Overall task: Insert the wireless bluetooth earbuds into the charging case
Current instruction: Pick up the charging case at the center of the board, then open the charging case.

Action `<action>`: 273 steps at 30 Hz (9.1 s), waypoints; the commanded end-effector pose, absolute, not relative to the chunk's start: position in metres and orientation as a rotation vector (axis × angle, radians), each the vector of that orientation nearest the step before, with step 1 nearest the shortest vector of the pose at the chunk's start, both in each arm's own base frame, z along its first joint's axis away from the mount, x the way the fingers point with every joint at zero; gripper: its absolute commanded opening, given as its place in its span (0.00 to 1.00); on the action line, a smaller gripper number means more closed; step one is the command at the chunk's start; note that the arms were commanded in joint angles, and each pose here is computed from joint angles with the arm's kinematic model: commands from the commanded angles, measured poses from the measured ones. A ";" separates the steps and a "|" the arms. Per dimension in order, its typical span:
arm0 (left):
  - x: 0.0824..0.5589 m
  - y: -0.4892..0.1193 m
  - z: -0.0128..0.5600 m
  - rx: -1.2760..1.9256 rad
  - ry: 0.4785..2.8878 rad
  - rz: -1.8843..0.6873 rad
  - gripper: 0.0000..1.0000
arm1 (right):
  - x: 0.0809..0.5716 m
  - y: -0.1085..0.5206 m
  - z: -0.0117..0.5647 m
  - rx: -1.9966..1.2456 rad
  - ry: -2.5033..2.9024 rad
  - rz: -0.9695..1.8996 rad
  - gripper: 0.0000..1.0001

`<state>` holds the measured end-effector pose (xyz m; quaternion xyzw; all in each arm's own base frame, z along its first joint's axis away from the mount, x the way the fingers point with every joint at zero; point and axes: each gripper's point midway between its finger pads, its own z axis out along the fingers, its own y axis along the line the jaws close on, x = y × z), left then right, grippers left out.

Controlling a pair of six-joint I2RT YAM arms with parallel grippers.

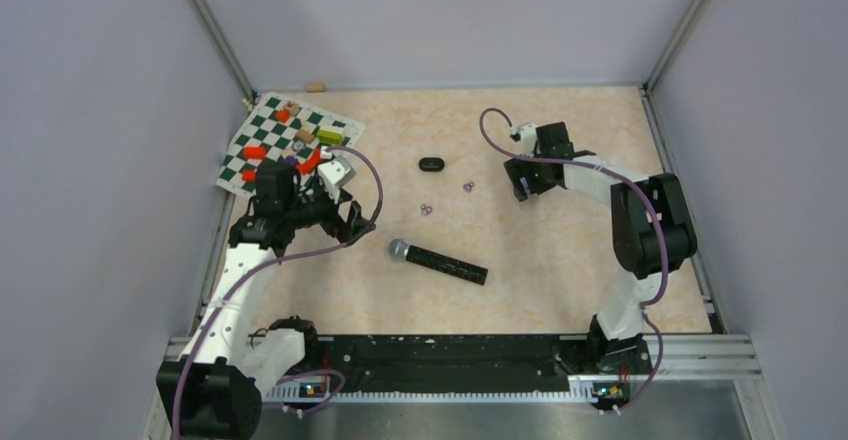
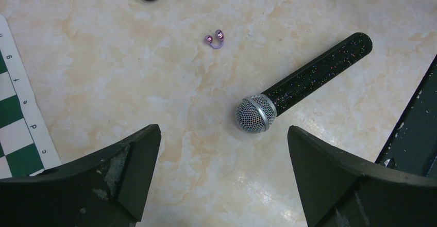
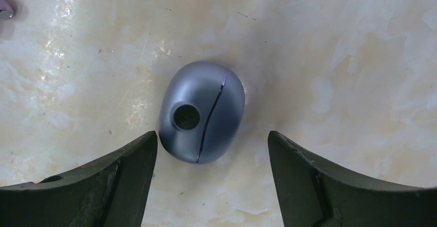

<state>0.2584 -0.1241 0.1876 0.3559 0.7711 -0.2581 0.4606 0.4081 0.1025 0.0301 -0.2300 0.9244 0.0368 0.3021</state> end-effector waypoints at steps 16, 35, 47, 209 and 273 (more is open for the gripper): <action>0.260 -0.126 0.194 0.877 1.877 -0.657 0.99 | 0.426 0.118 0.044 -0.458 2.408 0.204 0.72; 0.262 -0.127 0.201 0.863 1.868 -0.669 0.99 | 0.428 0.122 0.069 -0.581 2.332 0.217 0.25; 0.320 -0.162 0.254 0.981 1.802 -0.713 0.99 | 0.381 0.183 0.188 -0.969 1.793 0.312 0.24; 0.235 -0.345 0.269 1.473 1.648 -1.325 0.81 | 0.255 0.241 0.263 -1.134 1.461 1.222 0.16; 0.250 -0.346 0.281 1.343 1.674 -1.326 0.51 | 0.262 0.234 0.270 -1.032 1.460 1.284 0.16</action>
